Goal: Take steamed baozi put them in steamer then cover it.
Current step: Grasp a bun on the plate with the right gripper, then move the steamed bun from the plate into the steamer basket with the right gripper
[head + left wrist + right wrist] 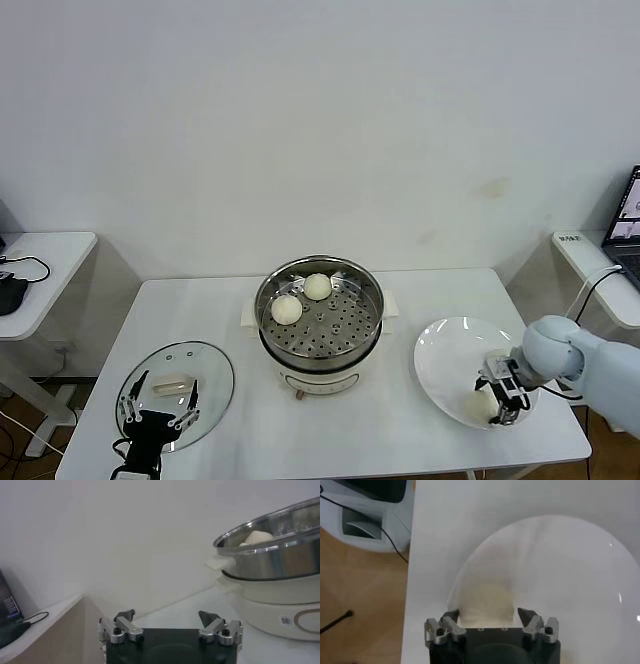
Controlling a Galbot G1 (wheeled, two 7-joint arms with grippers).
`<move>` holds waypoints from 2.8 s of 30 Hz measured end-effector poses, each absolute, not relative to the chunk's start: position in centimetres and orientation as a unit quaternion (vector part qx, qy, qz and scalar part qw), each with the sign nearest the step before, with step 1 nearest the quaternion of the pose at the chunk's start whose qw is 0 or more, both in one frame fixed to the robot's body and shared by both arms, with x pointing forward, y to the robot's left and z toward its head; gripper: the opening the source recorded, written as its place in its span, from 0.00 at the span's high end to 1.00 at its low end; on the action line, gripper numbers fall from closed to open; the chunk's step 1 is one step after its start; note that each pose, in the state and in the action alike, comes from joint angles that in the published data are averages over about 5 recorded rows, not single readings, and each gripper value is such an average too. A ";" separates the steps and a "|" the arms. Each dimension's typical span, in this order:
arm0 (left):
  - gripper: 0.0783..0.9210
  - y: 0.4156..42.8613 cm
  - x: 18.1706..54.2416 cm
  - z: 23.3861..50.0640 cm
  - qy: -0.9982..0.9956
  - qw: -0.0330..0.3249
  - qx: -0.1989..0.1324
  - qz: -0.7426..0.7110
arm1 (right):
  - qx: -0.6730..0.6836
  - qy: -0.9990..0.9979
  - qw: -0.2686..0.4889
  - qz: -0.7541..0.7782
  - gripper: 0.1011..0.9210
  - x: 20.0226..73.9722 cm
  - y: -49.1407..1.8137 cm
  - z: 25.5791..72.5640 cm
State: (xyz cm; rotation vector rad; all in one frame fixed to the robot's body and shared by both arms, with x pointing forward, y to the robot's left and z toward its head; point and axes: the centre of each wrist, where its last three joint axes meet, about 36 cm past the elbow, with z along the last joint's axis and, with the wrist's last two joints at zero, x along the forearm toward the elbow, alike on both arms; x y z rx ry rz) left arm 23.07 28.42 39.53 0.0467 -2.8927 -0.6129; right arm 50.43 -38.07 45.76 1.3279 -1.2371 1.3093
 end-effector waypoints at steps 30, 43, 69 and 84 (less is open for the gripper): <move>0.12 28.4 23.6 40.3 -0.974 0.078 0.009 -0.210 | 0.492 -0.578 0.379 0.529 0.46 57.1 -37.4 57.9; 0.12 28.9 23.7 40.5 -0.974 0.077 0.016 -0.214 | 0.509 -0.585 0.271 0.571 0.45 61.5 -28.0 68.2; 0.12 30.0 23.3 40.7 -0.972 0.080 0.043 -0.215 | 0.642 -0.387 0.127 0.649 0.45 60.6 -7.3 62.2; 0.12 30.1 23.5 40.3 -0.973 0.082 0.048 -0.211 | 0.659 -0.279 0.079 0.694 0.44 60.0 -4.4 58.5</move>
